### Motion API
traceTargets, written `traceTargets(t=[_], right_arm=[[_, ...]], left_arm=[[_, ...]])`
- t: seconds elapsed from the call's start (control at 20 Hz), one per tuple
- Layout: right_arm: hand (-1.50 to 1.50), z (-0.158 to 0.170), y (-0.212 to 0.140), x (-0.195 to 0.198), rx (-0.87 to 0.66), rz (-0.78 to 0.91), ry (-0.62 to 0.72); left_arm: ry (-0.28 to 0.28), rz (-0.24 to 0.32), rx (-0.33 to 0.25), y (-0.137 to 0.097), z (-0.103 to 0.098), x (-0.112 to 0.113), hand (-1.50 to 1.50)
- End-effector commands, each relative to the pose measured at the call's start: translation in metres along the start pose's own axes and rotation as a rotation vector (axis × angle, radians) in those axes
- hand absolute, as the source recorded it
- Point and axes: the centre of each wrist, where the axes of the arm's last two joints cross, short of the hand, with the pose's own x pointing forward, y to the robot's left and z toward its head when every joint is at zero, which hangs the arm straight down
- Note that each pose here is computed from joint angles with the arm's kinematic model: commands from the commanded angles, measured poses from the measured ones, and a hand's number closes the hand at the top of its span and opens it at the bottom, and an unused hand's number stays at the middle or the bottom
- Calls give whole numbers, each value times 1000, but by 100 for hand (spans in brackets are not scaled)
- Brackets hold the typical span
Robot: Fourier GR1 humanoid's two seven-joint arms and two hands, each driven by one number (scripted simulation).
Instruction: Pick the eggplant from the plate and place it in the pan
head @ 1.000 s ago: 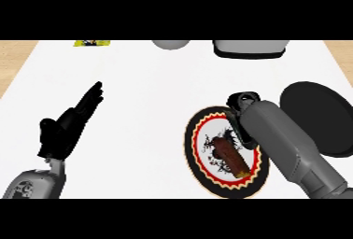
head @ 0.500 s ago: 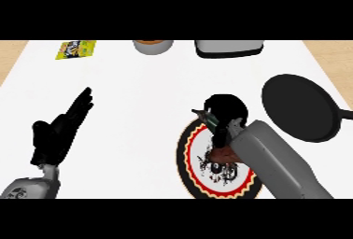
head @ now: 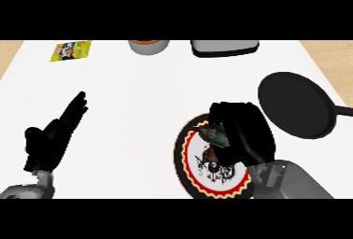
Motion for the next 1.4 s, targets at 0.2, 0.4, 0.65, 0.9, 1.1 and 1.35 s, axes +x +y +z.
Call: traceTargets(t=[0.2, 0.4, 0.65, 0.9, 1.1, 1.35], right_arm=[[150, 108, -36, -19, -275, -122, 107], [150, 118, -34, -53, -368, -143, 175], [150, 110, -38, -102, -426, -276, 222], [150, 81, -19, -160, -441, -230, 269], [150, 64, -22, -206, -499, -157, 322], [150, 23, 10, -239, -500, -152, 314]], left_arm=[[-56, -7, -34, -10, -2, 8, 0], [-76, -26, -74, -22, -10, 13, 0], [-85, -17, -93, -15, -10, 31, 0], [-83, 4, -105, -23, -4, 7, 0], [-71, -9, -108, -21, -10, 23, 0], [-97, -10, -98, -22, -25, 36, 0]])
